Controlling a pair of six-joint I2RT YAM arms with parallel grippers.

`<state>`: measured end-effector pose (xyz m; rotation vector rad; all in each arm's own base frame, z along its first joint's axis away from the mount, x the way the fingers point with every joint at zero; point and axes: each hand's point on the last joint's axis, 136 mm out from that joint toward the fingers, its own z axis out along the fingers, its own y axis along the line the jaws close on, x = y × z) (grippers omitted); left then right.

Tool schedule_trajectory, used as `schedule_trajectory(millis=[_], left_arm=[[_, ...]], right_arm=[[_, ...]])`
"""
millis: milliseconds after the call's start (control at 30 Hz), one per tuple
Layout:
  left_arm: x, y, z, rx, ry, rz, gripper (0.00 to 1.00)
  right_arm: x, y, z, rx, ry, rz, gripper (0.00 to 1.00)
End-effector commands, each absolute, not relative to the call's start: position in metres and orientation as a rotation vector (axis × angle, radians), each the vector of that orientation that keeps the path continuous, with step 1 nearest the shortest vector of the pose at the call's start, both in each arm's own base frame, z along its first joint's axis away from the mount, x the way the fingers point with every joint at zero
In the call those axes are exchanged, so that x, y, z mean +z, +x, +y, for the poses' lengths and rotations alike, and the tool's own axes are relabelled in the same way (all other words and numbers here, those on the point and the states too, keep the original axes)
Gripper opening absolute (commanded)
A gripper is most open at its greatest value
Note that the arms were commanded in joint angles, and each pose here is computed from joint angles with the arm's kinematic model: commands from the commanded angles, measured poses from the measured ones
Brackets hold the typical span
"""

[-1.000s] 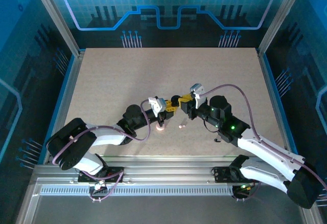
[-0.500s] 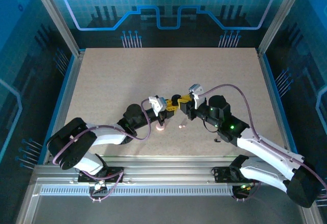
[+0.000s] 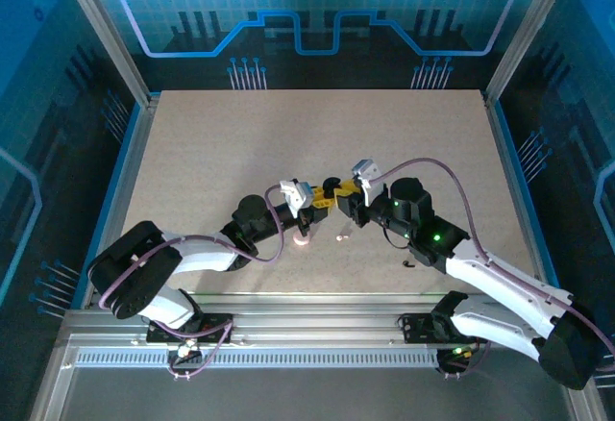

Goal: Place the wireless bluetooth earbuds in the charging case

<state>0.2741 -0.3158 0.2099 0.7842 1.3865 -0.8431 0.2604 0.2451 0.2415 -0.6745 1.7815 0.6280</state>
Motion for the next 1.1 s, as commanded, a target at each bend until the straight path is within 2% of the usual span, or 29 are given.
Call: schedule_trajectory(millis=[0,433,767,933,1067], left_arm=[[0.234,0.273,-0.324,-0.864,0.785,1.309,0.1],[0.222,0.278,-0.324,-0.803,0.826,1.339,0.1],[0.204,0.281,-0.319,-0.712,0.877,1.387,0.1],[0.202,0.279,-0.32,-0.714,0.89,1.379,0.1],[0.203,0.275,-0.321,-0.725,0.91,1.368,0.1]], right_arm=[[0.249,0.255,0.252,0.641,-0.723,1.765,0.28],[0.273,0.247,0.243,0.697,-0.644,1.746,0.49],[0.276,0.234,0.235,0.813,-0.583,1.913,0.51],[0.278,0.229,0.237,0.828,-0.677,1.919,0.48],[0.278,0.224,0.234,0.771,-0.83,1.823,0.5]])
